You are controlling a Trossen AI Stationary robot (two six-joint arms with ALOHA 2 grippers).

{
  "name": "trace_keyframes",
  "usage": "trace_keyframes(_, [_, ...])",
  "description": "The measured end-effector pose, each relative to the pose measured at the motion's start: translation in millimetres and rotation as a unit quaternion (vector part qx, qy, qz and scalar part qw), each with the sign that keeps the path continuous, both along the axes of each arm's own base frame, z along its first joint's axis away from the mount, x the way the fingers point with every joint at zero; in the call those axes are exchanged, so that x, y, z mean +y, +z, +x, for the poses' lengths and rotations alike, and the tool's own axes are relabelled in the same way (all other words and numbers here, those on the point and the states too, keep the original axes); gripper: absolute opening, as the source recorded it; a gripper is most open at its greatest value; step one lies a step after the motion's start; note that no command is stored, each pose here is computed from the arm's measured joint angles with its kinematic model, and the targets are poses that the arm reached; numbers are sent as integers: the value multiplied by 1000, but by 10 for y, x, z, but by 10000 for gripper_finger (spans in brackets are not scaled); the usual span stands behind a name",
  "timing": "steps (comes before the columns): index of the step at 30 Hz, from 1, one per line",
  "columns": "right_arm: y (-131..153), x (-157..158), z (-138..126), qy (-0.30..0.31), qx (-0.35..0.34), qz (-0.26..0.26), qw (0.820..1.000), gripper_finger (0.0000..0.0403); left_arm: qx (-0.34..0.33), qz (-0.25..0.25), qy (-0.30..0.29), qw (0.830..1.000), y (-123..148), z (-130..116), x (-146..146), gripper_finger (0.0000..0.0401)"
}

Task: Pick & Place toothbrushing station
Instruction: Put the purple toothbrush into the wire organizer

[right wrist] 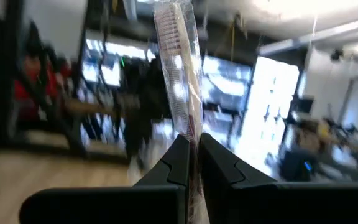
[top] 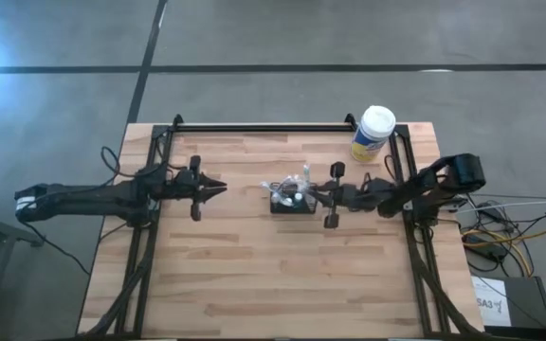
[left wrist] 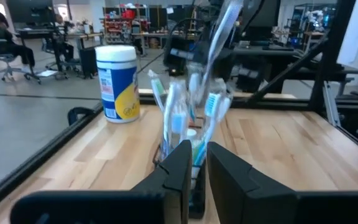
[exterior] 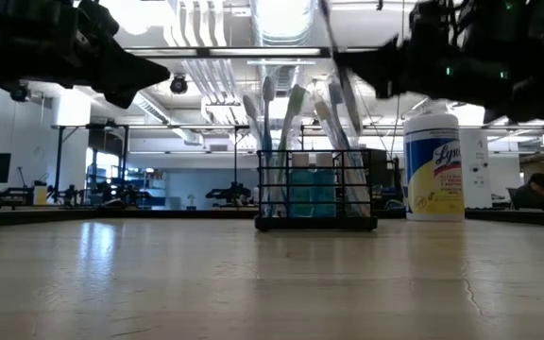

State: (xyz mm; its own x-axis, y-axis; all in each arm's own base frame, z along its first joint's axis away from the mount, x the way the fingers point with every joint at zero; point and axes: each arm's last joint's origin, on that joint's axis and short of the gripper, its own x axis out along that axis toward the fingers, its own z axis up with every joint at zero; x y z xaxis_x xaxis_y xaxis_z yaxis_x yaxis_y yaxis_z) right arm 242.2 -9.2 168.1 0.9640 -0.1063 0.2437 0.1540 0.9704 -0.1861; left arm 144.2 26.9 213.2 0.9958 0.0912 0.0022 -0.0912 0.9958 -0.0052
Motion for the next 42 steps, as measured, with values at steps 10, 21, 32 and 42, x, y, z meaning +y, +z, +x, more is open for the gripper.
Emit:
trace_keyframes(10, [810,77,-61,257,-150,52,953,13,-9,3,7,1000,81,9,7,58])
trace_keyframes(21, [460,-39,-97,208,-90,-24,974,13,7,0,2,1000,43,14,4,58])
trace_keyframes(32, [421,-104,-901,132,-145,20,980,13,9,1,1,1000,37,15,4,58])
trace_keyframes(42, [134,-153,-957,1,-9,92,996,13,5,-11,1,1000,42,20,3,58])
